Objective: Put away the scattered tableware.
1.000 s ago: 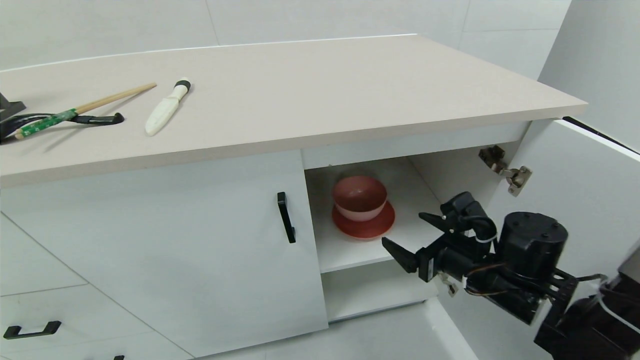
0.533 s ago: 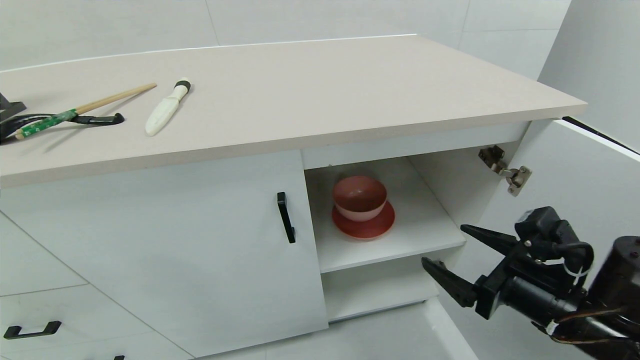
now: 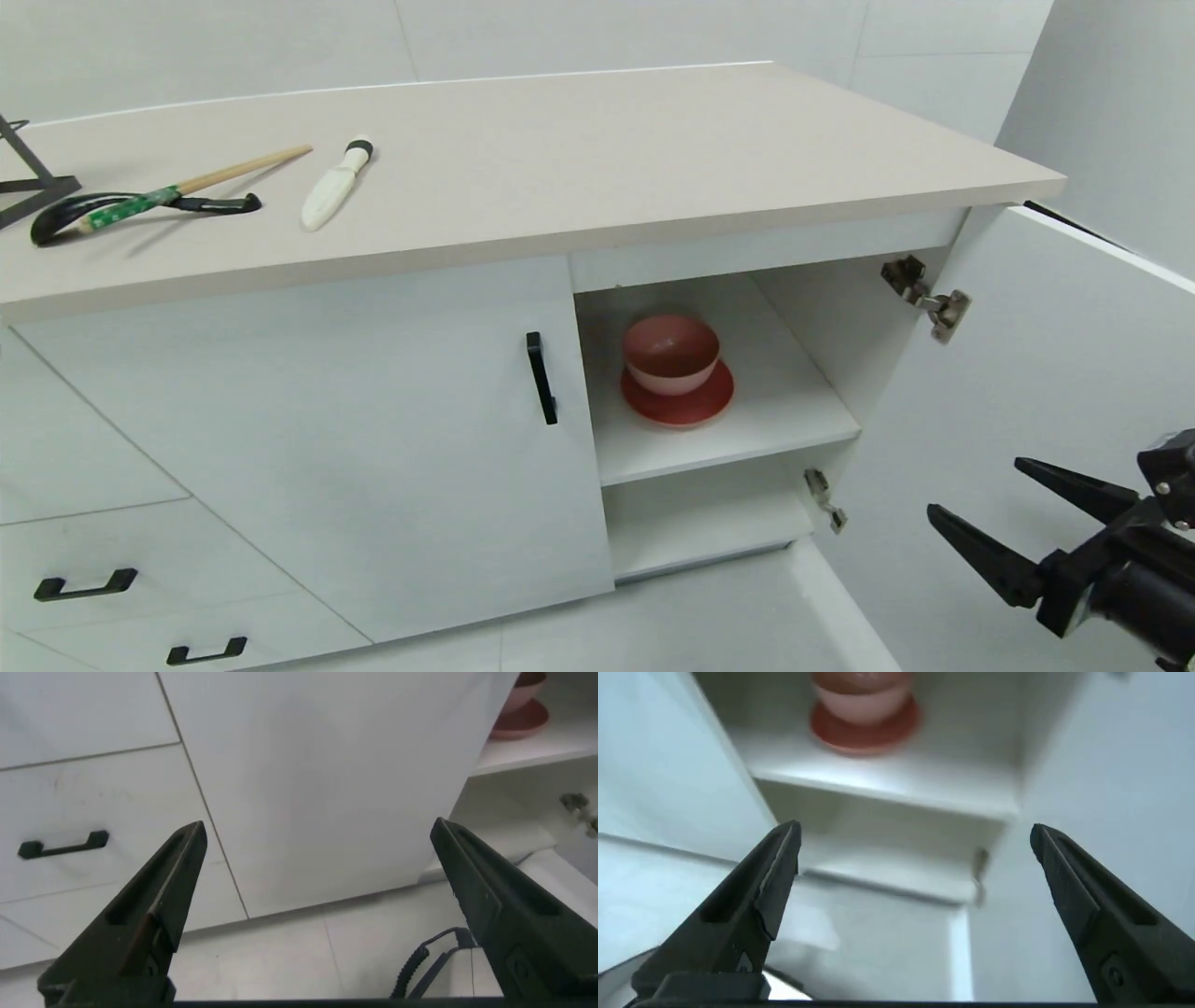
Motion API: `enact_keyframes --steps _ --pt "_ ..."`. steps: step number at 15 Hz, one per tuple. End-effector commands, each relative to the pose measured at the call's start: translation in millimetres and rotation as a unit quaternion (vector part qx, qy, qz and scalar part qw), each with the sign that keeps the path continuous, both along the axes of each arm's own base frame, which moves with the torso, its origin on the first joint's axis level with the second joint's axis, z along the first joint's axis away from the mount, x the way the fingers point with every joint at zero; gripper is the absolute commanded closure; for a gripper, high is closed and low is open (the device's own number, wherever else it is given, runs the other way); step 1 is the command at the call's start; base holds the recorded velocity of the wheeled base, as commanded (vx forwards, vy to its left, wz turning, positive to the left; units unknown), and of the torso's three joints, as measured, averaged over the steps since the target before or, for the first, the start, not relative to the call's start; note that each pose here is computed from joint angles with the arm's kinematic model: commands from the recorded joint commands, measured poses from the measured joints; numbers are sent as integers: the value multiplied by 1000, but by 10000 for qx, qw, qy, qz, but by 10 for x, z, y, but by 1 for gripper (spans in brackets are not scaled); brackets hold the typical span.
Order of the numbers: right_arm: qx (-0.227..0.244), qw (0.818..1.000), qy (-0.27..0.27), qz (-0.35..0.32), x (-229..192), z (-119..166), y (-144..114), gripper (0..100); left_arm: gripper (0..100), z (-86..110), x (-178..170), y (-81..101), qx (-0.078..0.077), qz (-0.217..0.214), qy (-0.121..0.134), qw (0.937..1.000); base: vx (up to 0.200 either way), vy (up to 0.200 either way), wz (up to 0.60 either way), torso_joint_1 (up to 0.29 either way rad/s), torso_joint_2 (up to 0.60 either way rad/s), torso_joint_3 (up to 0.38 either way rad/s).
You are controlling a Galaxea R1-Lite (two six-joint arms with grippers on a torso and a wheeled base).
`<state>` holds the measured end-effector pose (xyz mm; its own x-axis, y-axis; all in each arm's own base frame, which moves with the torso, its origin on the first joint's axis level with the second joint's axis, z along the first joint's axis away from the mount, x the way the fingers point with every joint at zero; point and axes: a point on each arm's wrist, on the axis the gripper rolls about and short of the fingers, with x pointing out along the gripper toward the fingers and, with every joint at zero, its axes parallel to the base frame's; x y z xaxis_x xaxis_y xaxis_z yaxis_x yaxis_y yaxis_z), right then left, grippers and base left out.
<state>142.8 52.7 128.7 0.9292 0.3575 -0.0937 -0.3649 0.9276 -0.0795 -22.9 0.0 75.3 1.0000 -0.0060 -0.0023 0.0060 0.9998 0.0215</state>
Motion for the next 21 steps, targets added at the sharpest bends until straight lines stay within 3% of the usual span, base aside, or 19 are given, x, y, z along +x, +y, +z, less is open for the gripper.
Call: enact_keyframes --steps 1,3,6,10,12,13,21 --pt "99 9978 -276 -602 -167 112 -178 0 0 -1 1 0 -8 -1 4 10000 -200 0 0 2 2 7" --pt "29 9948 -113 -1007 -288 96 -267 0 0 3 -1 0 -8 -1 -4 10000 -200 0 0 0 2 0" --pt "158 9879 32 -1540 -886 1 -467 0 0 -1 1 0 -8 -1 4 10000 -200 0 0 1 4 -1" --pt "415 9732 49 -2262 -1562 -482 -542 0 0 -1 1 0 8 -1 4 10000 -200 -100 0 -1 -1 6" --pt "425 9750 -432 -2139 -1651 -515 -538 0 0 -1 1 0 215 -1 2 9998 -200 -200 0 2 0 0" --pt "410 9756 -426 -2116 -1657 -526 -537 0 0 1 1 0 261 -1 -6 9997 0 0 0 0 0 0" --pt "390 9759 -405 -2109 -1656 -529 -537 0 0 -1 1 0 115 -1 3 9999 0 0 0 0 0 0"
